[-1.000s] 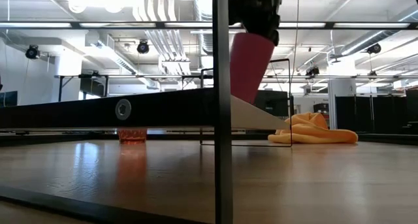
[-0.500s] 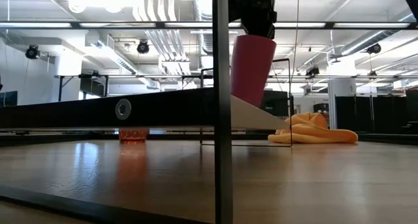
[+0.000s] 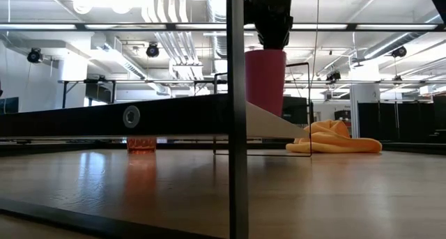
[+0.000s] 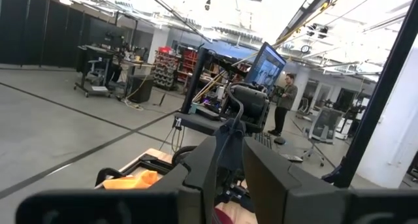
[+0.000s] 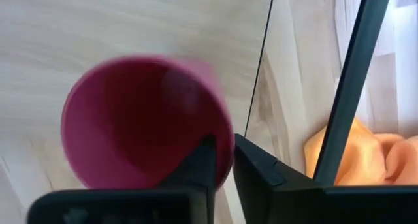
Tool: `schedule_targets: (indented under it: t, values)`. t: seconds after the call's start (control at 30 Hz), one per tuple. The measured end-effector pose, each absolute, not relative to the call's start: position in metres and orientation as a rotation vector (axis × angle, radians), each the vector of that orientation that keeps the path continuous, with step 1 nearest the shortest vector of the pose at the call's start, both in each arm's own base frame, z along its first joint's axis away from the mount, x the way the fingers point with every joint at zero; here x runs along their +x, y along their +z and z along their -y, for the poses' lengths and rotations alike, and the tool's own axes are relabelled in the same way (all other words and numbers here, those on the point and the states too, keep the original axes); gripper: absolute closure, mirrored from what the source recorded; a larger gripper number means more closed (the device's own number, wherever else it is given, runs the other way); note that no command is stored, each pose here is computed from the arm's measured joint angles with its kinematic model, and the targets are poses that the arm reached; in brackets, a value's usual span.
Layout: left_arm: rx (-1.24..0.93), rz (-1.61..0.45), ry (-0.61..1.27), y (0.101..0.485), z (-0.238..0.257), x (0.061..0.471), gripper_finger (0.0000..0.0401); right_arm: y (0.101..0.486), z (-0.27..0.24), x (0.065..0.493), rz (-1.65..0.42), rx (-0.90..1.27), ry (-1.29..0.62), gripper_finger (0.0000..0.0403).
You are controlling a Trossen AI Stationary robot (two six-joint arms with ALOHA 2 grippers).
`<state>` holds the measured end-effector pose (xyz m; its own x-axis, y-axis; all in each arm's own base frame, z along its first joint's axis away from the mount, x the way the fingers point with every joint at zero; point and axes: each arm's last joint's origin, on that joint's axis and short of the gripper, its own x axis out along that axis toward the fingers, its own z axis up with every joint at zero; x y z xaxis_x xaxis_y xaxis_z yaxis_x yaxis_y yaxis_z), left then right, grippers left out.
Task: Stack small to large cups/mugs on shelf
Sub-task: Put the pink plastic cup on the shelf, then put the orange glass cup on the shelf
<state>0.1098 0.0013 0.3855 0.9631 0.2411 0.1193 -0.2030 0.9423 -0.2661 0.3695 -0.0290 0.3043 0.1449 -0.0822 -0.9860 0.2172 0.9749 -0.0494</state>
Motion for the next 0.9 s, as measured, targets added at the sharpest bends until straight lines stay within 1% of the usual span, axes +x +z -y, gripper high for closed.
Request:
schedule_targets:
  t: [0.23,0.43,0.57,0.73,0.8,0.9]
  values:
    - [-0.255,0.153,0.227,0.386,-0.001,0.109,0.034,0.304,0.029,0.37,-1.402,0.104,-0.217,0.0317]
    - [-0.253,0.136,0.298,0.383,-0.003,0.113,0.034,0.315,0.029,0.372,-1.33,0.126,-0.232,0.0306]
    - [-0.25,0.123,0.383,0.381,-0.005,0.119,0.034,0.332,0.029,0.371,-1.289,0.145,-0.243,0.0305]
    - [-0.24,0.097,0.507,0.377,-0.007,0.125,0.034,0.364,0.028,0.369,-1.191,0.148,-0.235,0.0308]
    - [-0.228,0.037,0.554,0.37,-0.008,0.132,0.034,0.379,0.028,0.367,-1.15,0.15,-0.233,0.0311]
    - [-0.301,-0.09,0.621,0.351,-0.009,0.145,0.034,0.402,0.027,0.36,-1.092,0.159,-0.234,0.0315]
